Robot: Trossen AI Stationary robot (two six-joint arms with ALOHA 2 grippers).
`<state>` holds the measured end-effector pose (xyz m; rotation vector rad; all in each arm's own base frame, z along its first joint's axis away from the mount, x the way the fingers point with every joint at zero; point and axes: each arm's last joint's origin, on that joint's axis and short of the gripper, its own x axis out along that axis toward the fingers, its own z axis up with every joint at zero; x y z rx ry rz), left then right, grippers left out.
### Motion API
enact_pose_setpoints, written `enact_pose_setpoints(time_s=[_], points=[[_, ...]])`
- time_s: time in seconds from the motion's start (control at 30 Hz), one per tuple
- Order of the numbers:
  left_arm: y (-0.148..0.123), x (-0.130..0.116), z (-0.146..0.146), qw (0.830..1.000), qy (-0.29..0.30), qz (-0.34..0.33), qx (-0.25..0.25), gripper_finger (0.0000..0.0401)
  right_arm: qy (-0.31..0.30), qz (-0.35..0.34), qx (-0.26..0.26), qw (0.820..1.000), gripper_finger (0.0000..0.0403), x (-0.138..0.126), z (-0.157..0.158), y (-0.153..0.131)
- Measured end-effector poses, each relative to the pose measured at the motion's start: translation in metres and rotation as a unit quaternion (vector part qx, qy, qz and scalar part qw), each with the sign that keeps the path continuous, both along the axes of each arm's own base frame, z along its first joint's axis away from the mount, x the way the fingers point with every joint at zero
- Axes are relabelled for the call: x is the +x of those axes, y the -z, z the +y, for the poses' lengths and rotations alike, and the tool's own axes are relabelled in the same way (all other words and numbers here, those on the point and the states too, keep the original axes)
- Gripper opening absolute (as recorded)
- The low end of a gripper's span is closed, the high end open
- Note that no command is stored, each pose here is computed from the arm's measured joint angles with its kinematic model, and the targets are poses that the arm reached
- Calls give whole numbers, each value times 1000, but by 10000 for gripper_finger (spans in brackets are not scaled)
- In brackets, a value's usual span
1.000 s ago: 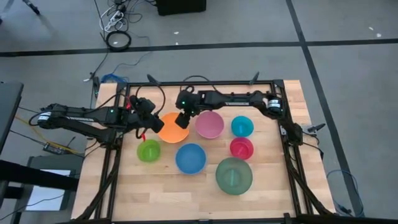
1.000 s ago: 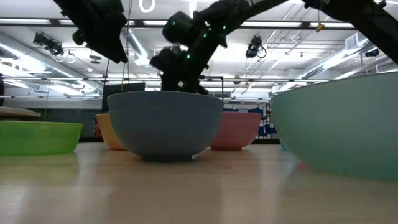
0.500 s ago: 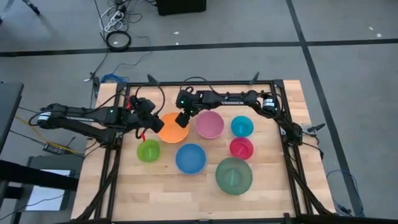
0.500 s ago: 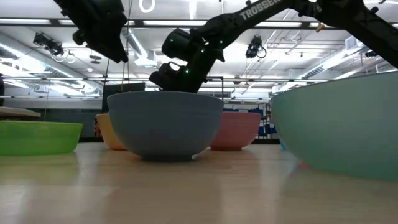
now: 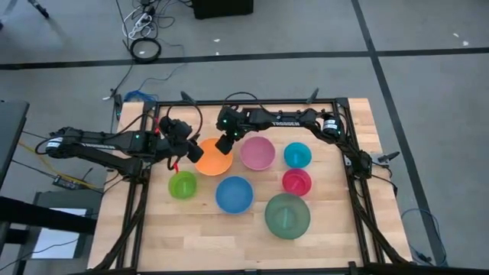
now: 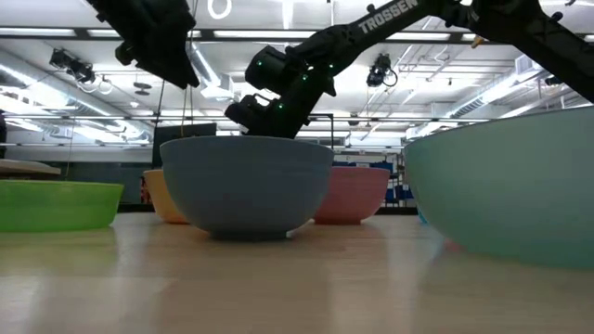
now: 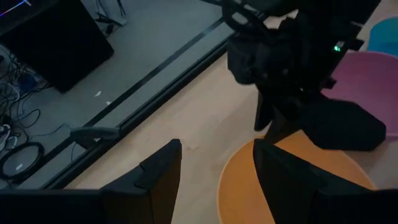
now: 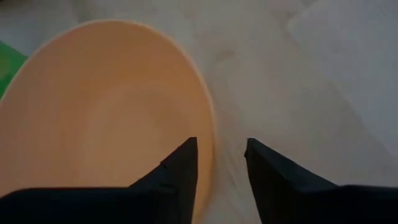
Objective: Nest bowls inside each other
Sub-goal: Stack the orange bowl on top of the dark green bowl
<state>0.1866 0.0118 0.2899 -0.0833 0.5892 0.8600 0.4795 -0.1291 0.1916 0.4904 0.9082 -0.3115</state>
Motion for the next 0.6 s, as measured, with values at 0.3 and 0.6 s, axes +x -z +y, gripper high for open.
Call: enact_pose_setpoints(time_s=[0.3, 0.6], points=[[0, 0, 0, 1000, 0, 1, 0, 209, -7, -2, 10, 1000, 102, 0, 0, 1], [0, 0, 0, 1000, 0, 1, 0, 209, -13, 24, 32, 999, 89, 7, -1, 38]])
